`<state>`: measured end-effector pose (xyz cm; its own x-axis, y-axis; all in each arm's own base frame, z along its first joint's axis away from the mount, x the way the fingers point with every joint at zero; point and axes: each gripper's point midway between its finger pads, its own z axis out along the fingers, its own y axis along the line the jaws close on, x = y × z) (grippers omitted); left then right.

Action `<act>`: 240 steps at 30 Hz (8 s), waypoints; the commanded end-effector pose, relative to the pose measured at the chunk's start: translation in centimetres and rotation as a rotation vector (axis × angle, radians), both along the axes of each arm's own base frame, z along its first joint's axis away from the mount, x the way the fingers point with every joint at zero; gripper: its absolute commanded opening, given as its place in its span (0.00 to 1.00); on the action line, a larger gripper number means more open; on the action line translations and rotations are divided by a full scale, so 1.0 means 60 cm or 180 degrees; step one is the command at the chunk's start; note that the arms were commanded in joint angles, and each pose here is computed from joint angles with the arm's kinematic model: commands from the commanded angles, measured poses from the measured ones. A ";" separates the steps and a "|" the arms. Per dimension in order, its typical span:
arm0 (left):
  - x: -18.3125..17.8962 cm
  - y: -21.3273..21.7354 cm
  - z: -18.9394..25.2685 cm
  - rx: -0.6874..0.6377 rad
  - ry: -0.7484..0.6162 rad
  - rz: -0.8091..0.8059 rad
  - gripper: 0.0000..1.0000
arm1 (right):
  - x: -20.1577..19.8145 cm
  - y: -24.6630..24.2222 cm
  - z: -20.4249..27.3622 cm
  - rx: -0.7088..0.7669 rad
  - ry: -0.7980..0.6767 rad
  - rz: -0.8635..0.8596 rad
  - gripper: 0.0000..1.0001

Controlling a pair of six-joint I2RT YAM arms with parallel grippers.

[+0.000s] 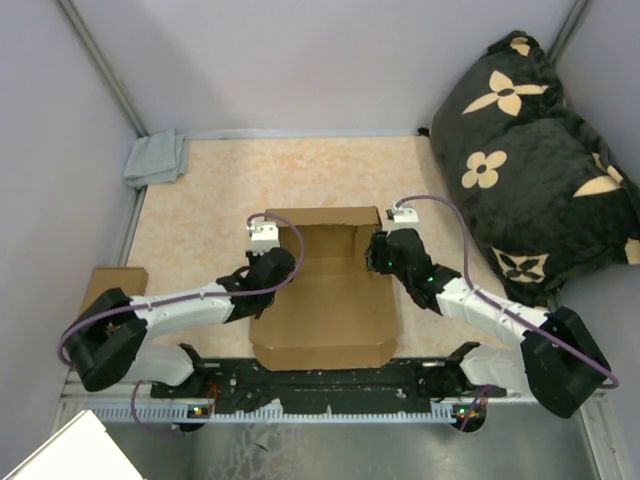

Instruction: Fold the paper box

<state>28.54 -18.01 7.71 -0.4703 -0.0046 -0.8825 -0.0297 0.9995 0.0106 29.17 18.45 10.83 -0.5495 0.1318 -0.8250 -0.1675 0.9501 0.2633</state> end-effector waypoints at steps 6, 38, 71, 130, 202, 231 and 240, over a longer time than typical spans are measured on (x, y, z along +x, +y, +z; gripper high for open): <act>-0.004 -0.012 0.024 -0.0201 -0.0240 -0.0267 0.00 | 0.031 0.048 0.022 0.0172 -0.0482 0.0327 0.46; -0.019 -0.019 0.056 0.0106 0.0010 -0.0164 0.00 | 0.079 0.019 -0.076 -0.0511 -0.0001 -0.0720 0.03; -0.022 -0.057 0.125 0.0249 0.0378 -0.0627 0.02 | -0.012 0.012 0.157 -0.0611 -0.0902 0.0667 0.53; 0.179 0.003 0.049 -0.0267 0.0927 -0.0178 0.75 | 0.056 0.032 0.166 -0.0481 -0.0247 0.0531 0.73; 0.170 0.038 0.041 0.0206 0.1119 0.0167 0.75 | 0.064 0.059 0.110 -0.0619 -0.0028 0.0831 0.73; -0.012 0.073 0.158 -0.0765 0.0431 -0.0396 0.75 | 0.304 0.287 -0.007 -0.1631 -0.0095 0.2391 0.72; -0.015 0.077 0.169 -0.0818 0.0306 -0.0399 0.74 | 0.326 0.298 -0.040 -0.1578 0.0002 0.2236 0.47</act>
